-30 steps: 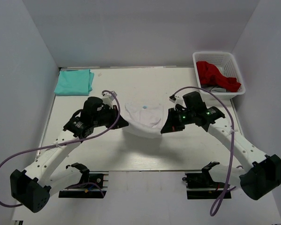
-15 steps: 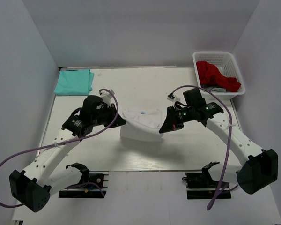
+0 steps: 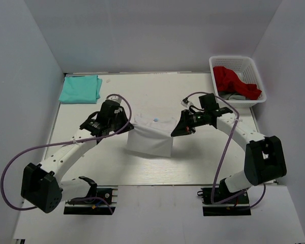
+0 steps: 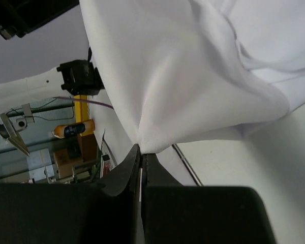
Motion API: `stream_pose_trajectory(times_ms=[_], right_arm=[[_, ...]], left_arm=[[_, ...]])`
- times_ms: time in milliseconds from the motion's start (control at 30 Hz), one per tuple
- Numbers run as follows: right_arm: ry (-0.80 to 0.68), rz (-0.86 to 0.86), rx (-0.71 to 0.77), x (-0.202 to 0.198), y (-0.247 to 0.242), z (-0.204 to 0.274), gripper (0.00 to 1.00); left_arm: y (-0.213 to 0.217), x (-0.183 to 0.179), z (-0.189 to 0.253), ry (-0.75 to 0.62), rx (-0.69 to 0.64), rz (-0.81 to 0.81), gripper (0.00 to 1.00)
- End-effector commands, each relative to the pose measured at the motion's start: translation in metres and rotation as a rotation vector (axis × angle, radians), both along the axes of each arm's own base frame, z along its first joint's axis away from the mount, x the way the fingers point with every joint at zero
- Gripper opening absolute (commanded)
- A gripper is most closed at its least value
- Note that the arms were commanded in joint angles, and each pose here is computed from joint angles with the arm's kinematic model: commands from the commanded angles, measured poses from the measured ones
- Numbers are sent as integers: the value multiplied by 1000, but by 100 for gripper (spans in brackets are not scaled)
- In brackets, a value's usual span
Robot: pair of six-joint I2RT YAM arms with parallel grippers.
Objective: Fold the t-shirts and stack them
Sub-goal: Fold the long partially folded tshirt into a neat square
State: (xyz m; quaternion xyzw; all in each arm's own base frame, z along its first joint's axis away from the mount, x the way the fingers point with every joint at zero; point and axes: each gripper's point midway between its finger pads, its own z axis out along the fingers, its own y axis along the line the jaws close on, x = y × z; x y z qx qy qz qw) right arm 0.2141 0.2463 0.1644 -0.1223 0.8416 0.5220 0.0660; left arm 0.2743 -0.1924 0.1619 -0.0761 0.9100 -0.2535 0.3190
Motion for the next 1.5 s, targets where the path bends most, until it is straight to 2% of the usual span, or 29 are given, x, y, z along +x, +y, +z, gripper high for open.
stream_pose_trajectory(times_ms=[0,133,300,400,567,667,733,767,800,833,867,900,933,1000,1033,1067,1100,1167,1200,1267,1300,1333,1400,1433,1467], right_arm=[[-88,-7,66,32,5,17,0],[-28,-43,51,57,-1,-3,0],[-45,-107,41,95,-7,-7,0],[-49,-134,53,115,-8,-14,0],[-10,-166,53,146,-18,-32,0],[-49,-188,74,175,-20,-32,0],[-3,-199,69,185,-25,-53,0],[-32,-205,71,199,-25,-45,0],[-6,-219,53,206,-30,-64,0],[-9,-229,42,212,-32,-68,5],[-59,-261,21,231,-37,-62,15],[-65,-275,-21,240,-40,-81,21],[-80,-297,-45,250,-43,-79,28],[-142,-361,-130,276,-54,-88,47],[-182,-408,-180,289,-61,-84,59],[-200,-414,-199,295,-63,-79,82],[-220,-421,-229,296,-67,-74,89],[-299,-434,-216,295,-65,-40,90],[-277,-434,-228,284,-66,-53,90],[-352,-433,-194,275,-57,-20,90],[-304,-413,-206,257,-51,-38,90],[-337,-401,-178,247,-41,-18,90],[-313,-358,-149,225,-25,-28,90],[-325,-334,-113,215,-15,-15,90],[-310,-302,-85,203,-4,-17,90]], left_arm=[[10,40,27,-132,12,129,0],[6,68,33,-168,39,144,0],[0,103,9,-141,83,152,0],[-6,126,13,-166,77,158,0],[-13,166,-12,-164,91,152,0],[-22,188,-21,-164,79,131,0],[-28,210,-40,-143,91,126,0],[-25,215,-49,-119,104,133,0],[-33,228,-40,-140,93,113,0],[-31,235,-62,-96,106,113,0],[-36,248,-51,-125,103,107,0],[-40,253,-53,-129,98,89,2],[-42,259,-66,-117,111,82,6],[-46,280,-49,-172,106,65,29],[-44,284,-47,-175,124,72,68],[-47,293,-29,-212,119,67,93],[-44,291,-32,-188,143,66,100],[-42,293,-16,-213,164,56,100],[-41,290,-2,-230,157,58,100],[-45,280,3,-238,167,24,100],[-50,273,7,-240,165,11,100],[-51,261,7,-229,152,-10,100],[-64,242,4,-203,79,-91,100],[-64,229,-13,-166,62,-104,100],[-66,221,-8,-170,41,-124,100]])
